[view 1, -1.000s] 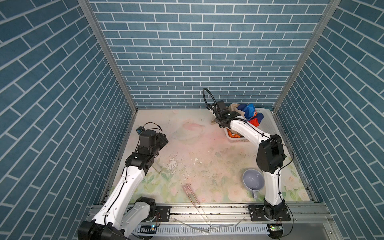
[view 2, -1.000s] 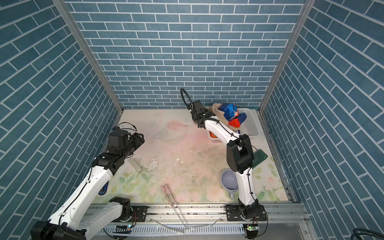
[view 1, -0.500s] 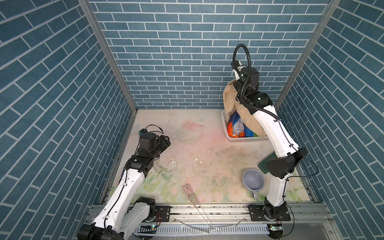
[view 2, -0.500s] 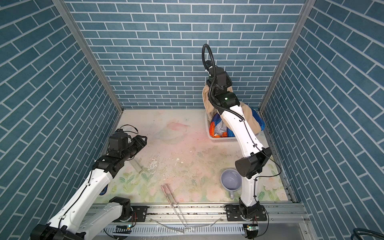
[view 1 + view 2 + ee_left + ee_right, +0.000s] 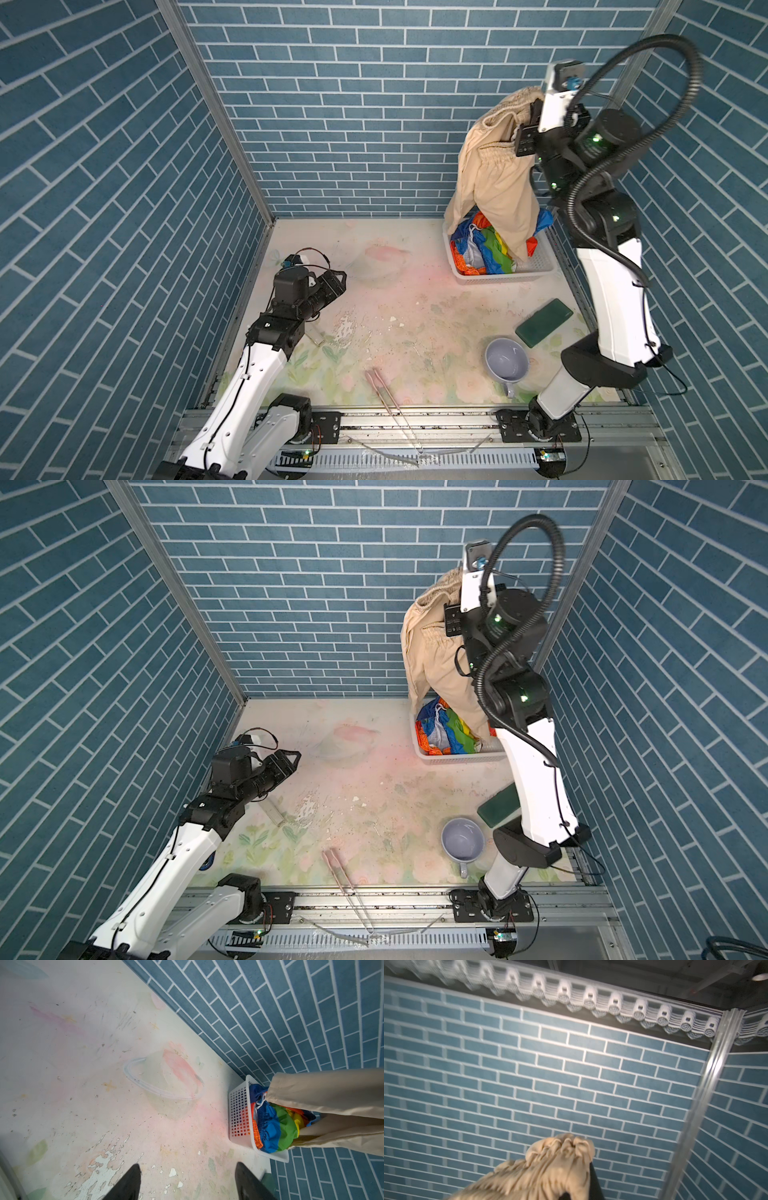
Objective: Fold and stack the shorts
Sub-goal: 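Lift the beige shorts high out of the basket with the right gripper, then lower the shorts onto the table while the left gripper grasps the waistband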
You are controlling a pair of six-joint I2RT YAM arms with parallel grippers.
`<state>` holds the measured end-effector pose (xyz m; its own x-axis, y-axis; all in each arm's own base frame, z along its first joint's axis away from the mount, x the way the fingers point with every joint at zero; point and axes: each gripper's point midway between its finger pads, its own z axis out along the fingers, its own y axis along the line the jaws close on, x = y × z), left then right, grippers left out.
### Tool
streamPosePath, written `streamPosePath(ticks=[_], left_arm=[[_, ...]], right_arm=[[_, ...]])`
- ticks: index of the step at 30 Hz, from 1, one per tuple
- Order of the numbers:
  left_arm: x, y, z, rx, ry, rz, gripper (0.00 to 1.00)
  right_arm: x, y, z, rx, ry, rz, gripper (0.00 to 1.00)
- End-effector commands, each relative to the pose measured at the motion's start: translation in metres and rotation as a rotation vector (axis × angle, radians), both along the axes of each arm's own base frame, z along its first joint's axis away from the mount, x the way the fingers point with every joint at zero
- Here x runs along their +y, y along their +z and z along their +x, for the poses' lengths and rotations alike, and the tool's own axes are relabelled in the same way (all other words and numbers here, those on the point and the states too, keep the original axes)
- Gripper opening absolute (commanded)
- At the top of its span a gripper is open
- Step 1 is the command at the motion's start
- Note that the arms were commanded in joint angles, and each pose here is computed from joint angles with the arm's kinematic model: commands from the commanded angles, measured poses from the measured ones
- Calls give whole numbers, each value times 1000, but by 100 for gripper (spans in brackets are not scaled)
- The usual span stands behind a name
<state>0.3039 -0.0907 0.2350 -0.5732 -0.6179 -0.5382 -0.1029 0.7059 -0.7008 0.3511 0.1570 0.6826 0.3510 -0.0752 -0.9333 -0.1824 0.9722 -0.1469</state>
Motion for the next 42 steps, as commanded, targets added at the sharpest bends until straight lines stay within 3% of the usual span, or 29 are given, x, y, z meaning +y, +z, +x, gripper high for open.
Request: streamPosePath(ticks=[1, 7, 11, 21, 28, 37, 42], left_arm=[[-5, 47, -4, -132, -56, 5, 77], [-2, 85, -21, -223, -75, 29, 85], [-1, 99, -34, -250, -78, 29, 88], [-10, 172, -63, -407, -188, 66, 100], [-31, 166, -45, -385, -294, 115, 100], [-106, 159, -28, -351, -539, 281, 100], [-116, 150, -11, -309, -557, 354, 100]], right_arm=[[35, 27, -43, -61, 359, 137, 0], [74, 21, -71, -28, 679, 150, 0], [98, -9, -59, 99, 782, 177, 0], [169, -172, 5, 550, 881, 140, 0], [205, -251, -6, 833, 1014, 80, 0], [221, -291, -15, 1014, 1051, 71, 0], [227, -300, -28, 1067, 1090, 61, 0]])
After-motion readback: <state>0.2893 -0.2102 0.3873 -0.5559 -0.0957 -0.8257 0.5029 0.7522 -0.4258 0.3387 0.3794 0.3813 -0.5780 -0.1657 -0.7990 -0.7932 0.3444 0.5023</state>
